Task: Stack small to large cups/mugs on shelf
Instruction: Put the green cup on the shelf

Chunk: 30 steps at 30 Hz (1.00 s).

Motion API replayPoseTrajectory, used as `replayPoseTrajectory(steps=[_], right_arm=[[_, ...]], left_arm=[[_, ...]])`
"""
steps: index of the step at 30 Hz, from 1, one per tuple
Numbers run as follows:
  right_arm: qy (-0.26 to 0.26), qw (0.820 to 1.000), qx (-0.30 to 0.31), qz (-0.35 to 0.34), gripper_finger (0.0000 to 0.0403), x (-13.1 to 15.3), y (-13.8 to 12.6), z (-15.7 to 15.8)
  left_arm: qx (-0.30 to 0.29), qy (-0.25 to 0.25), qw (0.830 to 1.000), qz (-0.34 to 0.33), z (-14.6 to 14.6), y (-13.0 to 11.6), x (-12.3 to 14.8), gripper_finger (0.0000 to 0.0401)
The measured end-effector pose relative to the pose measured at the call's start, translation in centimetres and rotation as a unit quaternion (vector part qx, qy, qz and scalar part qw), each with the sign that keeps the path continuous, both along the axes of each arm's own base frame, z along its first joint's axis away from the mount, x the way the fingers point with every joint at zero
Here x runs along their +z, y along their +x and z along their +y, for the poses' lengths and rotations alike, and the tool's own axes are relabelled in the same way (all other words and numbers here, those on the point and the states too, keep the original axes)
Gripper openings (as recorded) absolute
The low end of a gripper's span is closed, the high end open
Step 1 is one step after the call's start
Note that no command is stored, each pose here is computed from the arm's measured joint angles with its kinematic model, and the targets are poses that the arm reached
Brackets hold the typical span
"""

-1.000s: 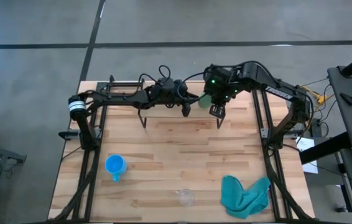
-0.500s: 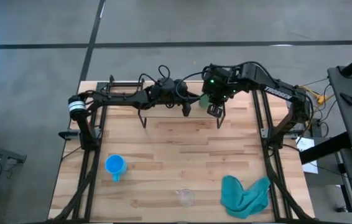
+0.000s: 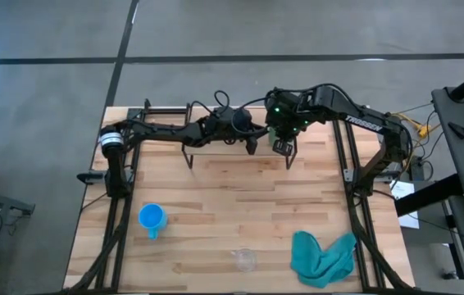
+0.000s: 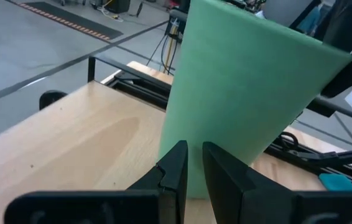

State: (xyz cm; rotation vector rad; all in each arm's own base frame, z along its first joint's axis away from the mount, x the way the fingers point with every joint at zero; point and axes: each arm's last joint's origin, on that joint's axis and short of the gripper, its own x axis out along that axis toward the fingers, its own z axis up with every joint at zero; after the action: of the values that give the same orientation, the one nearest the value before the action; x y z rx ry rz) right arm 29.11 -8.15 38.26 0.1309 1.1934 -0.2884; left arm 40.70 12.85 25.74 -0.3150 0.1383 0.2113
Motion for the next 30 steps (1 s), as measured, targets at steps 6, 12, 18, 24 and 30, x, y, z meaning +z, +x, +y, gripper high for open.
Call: replayPoseTrajectory(steps=[6,12,18,24,30], right_arm=[[-0.004,1.000,0.006,-0.005,0.0009,-0.01,0.12,-0.09],[-0.022,1.000,0.018,0.002,0.0009,-0.04,0.08,-0.28],[-0.025,0.999,0.019,0.004,0.0009,-0.06,0.08,-0.29],[-0.026,0.999,0.019,0.004,0.0011,-0.06,0.07,-0.29],[-0.027,0.999,0.019,0.000,0.0054,-0.01,0.15,-0.32]], left_arm=[[0.002,0.002,1.000,-0.004,-0.02,-0.15,0.36,0.0038],[0.002,0.002,1.000,-0.006,-0.01,-0.18,0.41,0.0038],[0.002,0.002,1.000,-0.008,-0.02,-0.19,0.49,0.0038],[0.000,0.002,1.000,-0.009,-0.05,-0.20,0.62,0.0038],[-0.007,0.004,1.000,-0.017,-0.21,-0.31,1.04,0.0038]])
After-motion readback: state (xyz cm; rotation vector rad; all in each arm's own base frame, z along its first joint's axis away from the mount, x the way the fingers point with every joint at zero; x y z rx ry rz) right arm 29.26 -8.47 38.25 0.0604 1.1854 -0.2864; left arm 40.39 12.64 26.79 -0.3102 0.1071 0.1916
